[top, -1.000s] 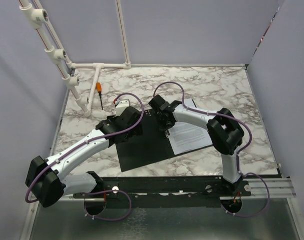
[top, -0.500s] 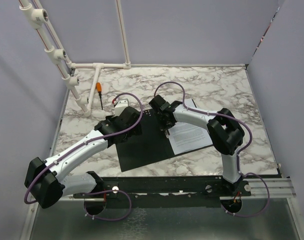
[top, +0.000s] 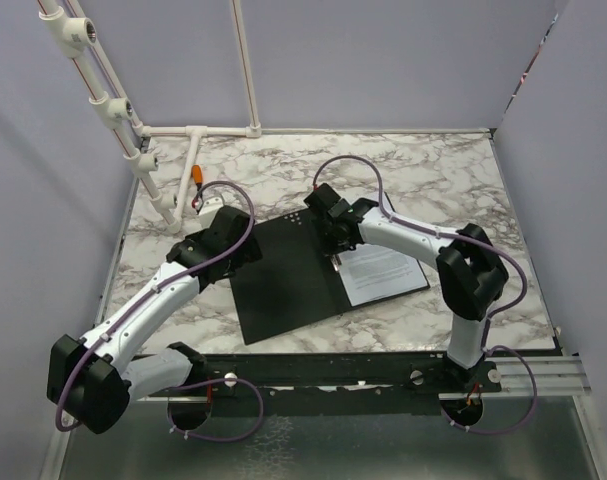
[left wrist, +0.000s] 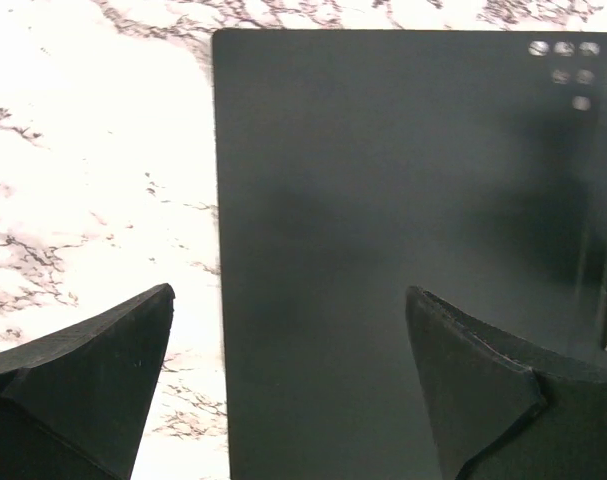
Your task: Put the files into the folder
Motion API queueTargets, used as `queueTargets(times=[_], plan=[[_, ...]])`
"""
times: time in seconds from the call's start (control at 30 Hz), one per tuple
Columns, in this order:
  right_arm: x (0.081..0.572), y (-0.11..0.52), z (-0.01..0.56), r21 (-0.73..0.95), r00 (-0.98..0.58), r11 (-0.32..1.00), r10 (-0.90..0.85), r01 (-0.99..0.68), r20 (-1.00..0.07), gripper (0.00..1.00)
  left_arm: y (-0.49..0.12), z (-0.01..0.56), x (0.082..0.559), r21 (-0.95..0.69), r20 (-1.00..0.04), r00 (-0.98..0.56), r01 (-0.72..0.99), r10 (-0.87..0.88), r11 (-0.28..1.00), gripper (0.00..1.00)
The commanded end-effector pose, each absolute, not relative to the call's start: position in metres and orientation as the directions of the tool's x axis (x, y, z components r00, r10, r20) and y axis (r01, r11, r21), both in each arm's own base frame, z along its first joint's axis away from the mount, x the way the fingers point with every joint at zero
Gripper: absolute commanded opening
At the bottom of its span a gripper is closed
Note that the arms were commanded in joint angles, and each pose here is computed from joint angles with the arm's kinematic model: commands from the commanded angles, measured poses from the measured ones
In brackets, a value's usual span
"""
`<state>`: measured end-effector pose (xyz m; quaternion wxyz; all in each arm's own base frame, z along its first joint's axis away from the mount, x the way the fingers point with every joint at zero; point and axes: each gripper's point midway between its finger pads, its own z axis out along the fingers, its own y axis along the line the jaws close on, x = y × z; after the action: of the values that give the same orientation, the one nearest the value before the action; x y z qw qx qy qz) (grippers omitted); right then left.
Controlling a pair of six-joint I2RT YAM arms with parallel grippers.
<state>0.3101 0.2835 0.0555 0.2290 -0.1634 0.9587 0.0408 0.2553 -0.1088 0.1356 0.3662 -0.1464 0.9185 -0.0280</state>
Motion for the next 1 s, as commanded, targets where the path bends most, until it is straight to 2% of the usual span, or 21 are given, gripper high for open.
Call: queueTargets(times=[0.0,0.17,0.4,0.73,0.97], plan=[[0.313,0.272,0.099,0.025,-0.81,0.948,-0.256,-0.316,-0.528,0.01,-0.107,0.135,0.26,-0.224,-0.634,-0.704,-0.229,-0.32,0.947,0.99],[0.311,0.257,0.128,0.048,-0.791,0.951,-0.224,-0.304,-0.569,0.01,-0.106,0.142,0.27,-0.286,-0.618,-0.704,-0.213,-0.35,0.934,0.99],[0.313,0.229,0.164,0.098,-0.774,0.952,-0.172,-0.288,-0.61,0.01,-0.113,0.147,0.277,-0.477,-0.52,-0.736,-0.17,-0.433,0.862,0.99],[0.314,0.203,0.191,0.251,-0.774,0.926,-0.066,-0.283,-0.63,0.01,-0.156,0.177,0.272,-0.754,-0.375,-0.795,-0.038,-0.477,0.656,0.99],[0.307,0.211,0.206,0.325,-0.771,0.892,-0.041,-0.315,-0.636,0.01,-0.178,0.192,0.265,-0.858,-0.292,-0.831,0.008,-0.473,0.514,0.99]])
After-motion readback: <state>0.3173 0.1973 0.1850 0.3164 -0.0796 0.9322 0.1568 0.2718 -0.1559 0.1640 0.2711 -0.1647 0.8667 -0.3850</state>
